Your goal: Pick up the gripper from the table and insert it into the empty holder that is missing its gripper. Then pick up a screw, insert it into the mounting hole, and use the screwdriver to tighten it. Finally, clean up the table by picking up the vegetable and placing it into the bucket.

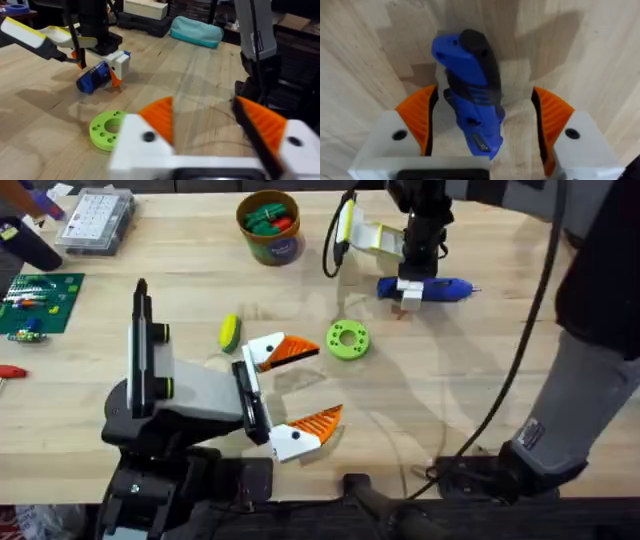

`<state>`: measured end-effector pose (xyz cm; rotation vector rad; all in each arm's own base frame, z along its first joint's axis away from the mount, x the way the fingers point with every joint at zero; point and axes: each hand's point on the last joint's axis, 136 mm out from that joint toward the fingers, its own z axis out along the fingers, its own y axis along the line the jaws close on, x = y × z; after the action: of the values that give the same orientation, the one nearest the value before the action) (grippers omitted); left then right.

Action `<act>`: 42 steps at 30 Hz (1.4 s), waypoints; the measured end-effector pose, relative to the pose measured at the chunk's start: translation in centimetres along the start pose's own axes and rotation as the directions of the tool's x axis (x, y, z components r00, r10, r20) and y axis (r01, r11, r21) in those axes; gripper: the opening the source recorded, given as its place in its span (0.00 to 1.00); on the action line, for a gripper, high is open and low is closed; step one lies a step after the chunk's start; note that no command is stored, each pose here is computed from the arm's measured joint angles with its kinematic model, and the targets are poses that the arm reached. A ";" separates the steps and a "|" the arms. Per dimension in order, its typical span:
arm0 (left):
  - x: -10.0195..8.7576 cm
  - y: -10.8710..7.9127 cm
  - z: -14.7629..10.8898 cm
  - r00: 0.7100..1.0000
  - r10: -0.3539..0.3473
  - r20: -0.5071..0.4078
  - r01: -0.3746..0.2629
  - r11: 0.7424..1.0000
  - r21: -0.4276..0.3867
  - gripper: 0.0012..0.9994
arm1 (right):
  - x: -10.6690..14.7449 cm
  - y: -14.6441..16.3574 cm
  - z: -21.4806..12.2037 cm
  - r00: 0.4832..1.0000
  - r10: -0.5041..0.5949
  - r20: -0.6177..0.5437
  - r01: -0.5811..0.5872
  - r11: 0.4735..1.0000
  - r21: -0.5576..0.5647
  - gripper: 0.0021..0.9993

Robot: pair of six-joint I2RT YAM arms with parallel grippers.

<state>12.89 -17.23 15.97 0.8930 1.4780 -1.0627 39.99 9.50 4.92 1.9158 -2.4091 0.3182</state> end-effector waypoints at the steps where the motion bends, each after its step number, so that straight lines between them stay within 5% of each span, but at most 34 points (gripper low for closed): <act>1: 0.0 0.0 0.0 1.000 0.000 0.000 0.000 1.000 0.000 0.98 | -0.1 0.0 -0.4 1.000 0.013 0.005 -0.013 1.000 0.009 1.00; 16: 0.0 0.0 0.0 1.000 0.000 0.000 0.000 1.000 0.000 0.99 | -1.3 0.5 -9.1 0.980 0.140 0.140 -0.161 0.976 0.149 1.00; 42: 0.0 0.0 0.0 1.000 0.000 0.000 0.000 1.000 0.000 0.99 | -1.3 0.5 -9.2 0.980 0.142 0.141 -0.163 0.975 0.150 1.00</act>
<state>12.89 -17.23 15.97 0.8935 1.4777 -1.0627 38.98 12.59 13.60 1.8701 -2.7011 0.4197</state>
